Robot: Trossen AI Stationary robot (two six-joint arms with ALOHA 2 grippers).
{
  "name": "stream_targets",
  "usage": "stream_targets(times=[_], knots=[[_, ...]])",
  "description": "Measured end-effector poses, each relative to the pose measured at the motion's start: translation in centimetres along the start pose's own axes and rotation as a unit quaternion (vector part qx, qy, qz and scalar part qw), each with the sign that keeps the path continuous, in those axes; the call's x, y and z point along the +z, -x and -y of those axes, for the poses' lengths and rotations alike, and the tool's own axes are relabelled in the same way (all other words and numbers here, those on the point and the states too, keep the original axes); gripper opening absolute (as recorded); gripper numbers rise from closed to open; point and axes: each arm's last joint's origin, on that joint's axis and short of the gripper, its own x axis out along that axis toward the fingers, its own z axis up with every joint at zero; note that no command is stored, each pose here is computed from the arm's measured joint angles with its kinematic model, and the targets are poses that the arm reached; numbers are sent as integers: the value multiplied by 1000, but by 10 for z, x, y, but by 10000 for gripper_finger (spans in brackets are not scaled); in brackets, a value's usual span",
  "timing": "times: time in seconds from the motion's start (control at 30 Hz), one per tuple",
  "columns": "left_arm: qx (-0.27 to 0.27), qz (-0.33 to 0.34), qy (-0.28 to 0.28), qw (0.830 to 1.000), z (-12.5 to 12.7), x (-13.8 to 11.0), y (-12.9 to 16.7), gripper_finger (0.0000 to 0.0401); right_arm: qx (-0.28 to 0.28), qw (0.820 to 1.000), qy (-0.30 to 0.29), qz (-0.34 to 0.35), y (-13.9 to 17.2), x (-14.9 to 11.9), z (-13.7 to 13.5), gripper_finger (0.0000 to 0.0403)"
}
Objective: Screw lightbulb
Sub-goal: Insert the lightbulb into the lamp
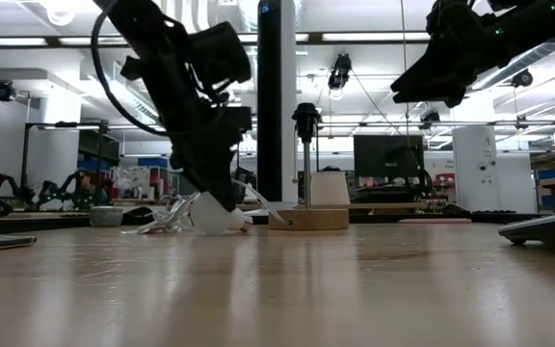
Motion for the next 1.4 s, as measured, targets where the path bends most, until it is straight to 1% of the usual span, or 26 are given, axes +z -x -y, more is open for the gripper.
stream_targets(times=[0.13,0.43,0.57,0.77,0.87,1.03,1.13,1.23,1.33,1.4], knots=[[8,-7,-1,1000,2,-1,-10,259,0,1000,0,0,0,0,0,199],[10,-19,-5,1000,2,-4,-13,259,0,1000,-1,0,0,0,0,199],[11,-29,-34,999,0,-10,-16,258,2,1000,-1,0,0,0,0,199],[3,-32,-94,995,6,-15,-16,245,2,1000,1,-10,0,-2,0,199],[-8,-24,-112,993,10,-15,-15,242,2,1000,-1,-15,0,-3,0,199],[-65,18,-121,990,20,-9,-7,241,0,1000,-3,-22,0,-4,0,199],[-73,38,-129,988,22,-6,3,241,0,1000,-3,-22,0,-4,0,199],[-73,64,-124,988,20,0,13,240,0,1000,-2,-22,0,-4,0,199],[-70,65,-128,987,20,-1,16,240,0,1000,-3,-22,0,-4,0,199],[-74,79,-134,985,20,2,22,240,0,1000,-2,-22,0,-4,0,199]])
